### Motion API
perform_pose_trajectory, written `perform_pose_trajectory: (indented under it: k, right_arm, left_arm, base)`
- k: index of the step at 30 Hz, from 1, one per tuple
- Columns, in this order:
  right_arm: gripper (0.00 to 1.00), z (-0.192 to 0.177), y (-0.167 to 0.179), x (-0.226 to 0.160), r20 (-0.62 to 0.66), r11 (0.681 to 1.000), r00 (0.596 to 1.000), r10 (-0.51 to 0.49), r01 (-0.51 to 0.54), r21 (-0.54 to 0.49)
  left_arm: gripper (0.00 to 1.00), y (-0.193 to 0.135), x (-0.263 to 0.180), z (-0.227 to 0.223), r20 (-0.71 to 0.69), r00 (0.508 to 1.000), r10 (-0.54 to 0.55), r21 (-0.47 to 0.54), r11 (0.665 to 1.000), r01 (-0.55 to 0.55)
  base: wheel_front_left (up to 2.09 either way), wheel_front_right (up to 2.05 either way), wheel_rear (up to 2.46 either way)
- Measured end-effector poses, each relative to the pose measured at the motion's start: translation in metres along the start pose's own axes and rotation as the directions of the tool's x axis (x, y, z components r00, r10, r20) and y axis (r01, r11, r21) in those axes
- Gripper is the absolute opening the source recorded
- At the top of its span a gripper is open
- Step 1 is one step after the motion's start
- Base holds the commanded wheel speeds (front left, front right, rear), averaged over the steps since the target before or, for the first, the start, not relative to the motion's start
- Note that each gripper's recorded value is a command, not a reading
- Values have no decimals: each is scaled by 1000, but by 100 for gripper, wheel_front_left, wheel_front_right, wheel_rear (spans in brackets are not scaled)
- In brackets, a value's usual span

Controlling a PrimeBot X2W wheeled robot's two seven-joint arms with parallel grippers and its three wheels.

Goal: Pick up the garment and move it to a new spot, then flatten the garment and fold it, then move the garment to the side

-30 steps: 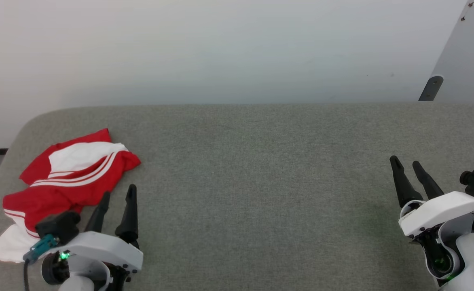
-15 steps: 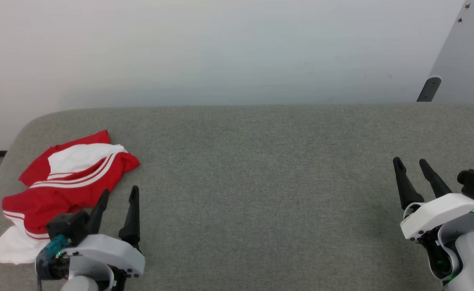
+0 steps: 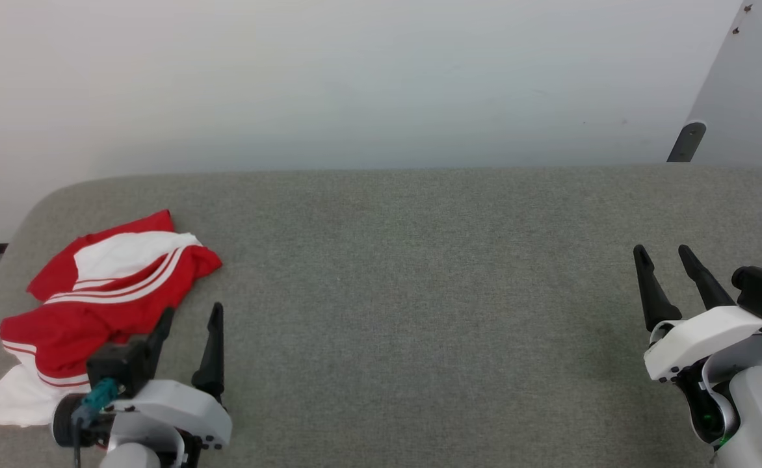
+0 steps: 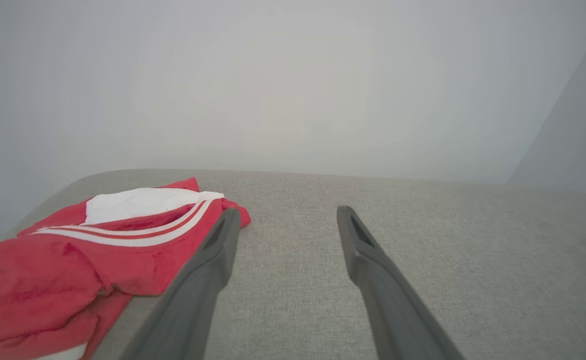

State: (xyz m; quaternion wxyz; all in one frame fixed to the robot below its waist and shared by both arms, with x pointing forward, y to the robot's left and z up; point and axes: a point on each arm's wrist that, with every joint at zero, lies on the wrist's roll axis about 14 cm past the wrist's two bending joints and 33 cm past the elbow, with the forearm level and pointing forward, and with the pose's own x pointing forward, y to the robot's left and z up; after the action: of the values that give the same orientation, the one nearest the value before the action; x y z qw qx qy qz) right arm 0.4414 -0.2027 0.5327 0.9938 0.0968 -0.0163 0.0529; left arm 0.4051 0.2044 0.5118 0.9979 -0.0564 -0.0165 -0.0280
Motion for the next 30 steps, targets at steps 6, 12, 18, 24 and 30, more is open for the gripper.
perform_pose_trajectory:
  k: [6, 12, 18, 24, 30]
  right_arm:
    - [100, 5, -4, 0, 22, 1000, 1000, -14, 14, -13]
    - [100, 7, -5, -1, 35, 999, 999, -15, 16, -41]
    - [100, 5, -4, -2, 35, 998, 999, -10, 12, -62]
    - [100, 5, -3, -3, 39, 996, 999, -4, 8, -87]
    - [100, 6, -2, -5, 44, 997, 999, -5, 9, -76]
  left_arm:
    - [100, 1, 1, 0, 3, 1000, -4, 44, 999, 4]
    - [100, 3, -1, -1, 3, 1000, 0, 36, 999, 0]
    - [100, 6, -2, 0, 12, 1000, 2, 54, 999, -3]
    - [100, 5, -2, 0, 14, 1000, -7, 82, 997, 6]
    - [100, 6, -2, 2, 24, 1000, -2, 69, 998, 1]
  base:
    - [0, 0, 0]
    - [0, 0, 0]
    - [0, 0, 0]
    - [0, 0, 0]
    - [0, 0, 0]
